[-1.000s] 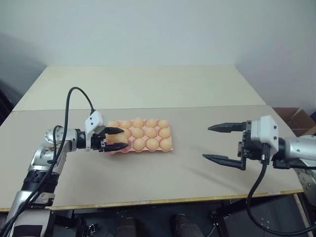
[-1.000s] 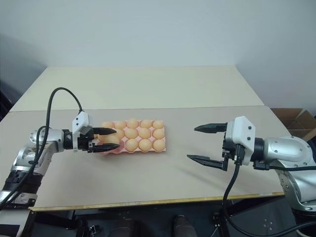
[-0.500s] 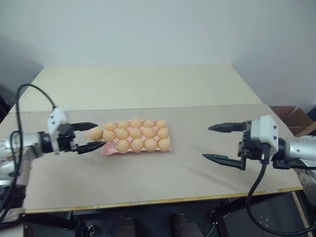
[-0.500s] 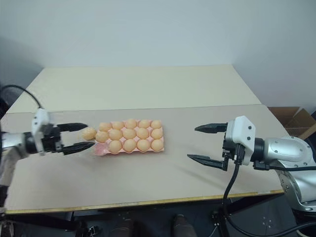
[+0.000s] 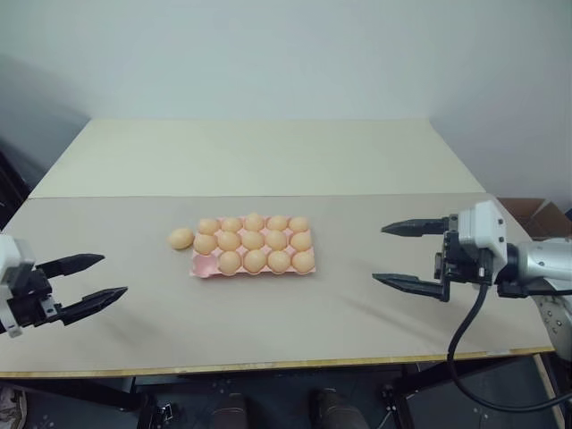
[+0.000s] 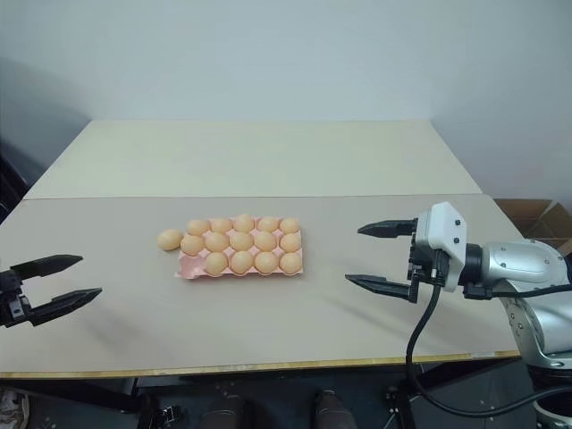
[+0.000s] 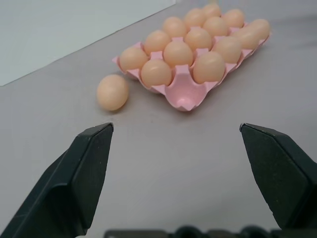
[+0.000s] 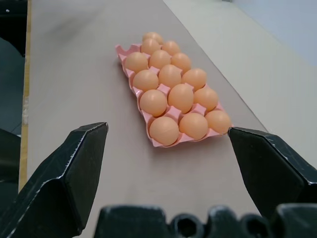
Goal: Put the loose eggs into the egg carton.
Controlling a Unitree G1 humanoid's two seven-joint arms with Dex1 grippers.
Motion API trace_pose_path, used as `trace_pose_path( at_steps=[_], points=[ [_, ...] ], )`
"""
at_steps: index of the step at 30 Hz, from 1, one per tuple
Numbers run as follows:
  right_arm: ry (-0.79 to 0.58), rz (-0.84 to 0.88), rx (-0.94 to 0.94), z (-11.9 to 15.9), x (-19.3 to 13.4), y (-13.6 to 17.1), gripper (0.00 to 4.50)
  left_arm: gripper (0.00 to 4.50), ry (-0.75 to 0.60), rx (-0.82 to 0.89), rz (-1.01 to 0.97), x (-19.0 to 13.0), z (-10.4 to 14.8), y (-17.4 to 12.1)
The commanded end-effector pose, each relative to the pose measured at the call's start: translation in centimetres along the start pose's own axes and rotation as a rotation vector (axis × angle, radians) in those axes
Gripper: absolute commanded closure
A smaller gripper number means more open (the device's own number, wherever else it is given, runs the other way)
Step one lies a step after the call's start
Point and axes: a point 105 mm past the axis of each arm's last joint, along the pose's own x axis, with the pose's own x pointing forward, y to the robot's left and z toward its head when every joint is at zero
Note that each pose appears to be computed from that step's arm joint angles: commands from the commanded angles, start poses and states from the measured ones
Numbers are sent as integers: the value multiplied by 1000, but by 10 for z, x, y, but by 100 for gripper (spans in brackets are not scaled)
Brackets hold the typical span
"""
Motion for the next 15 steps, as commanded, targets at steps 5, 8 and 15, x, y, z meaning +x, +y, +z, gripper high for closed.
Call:
trace_pose_path(
  at_steps=[5, 8, 15],
  points=[
    [-14, 9, -47, 9, 0, -1, 0, 5, -39, 14, 5, 10, 10, -1],
    [-26, 0, -44, 11, -1, -1, 0, 5, -45, 14, -1, 15, 10, 1],
    [-28, -11, -47, 13, -2, -1, 0, 5, -57, 18, 5, 22, 12, 6]
  ],
)
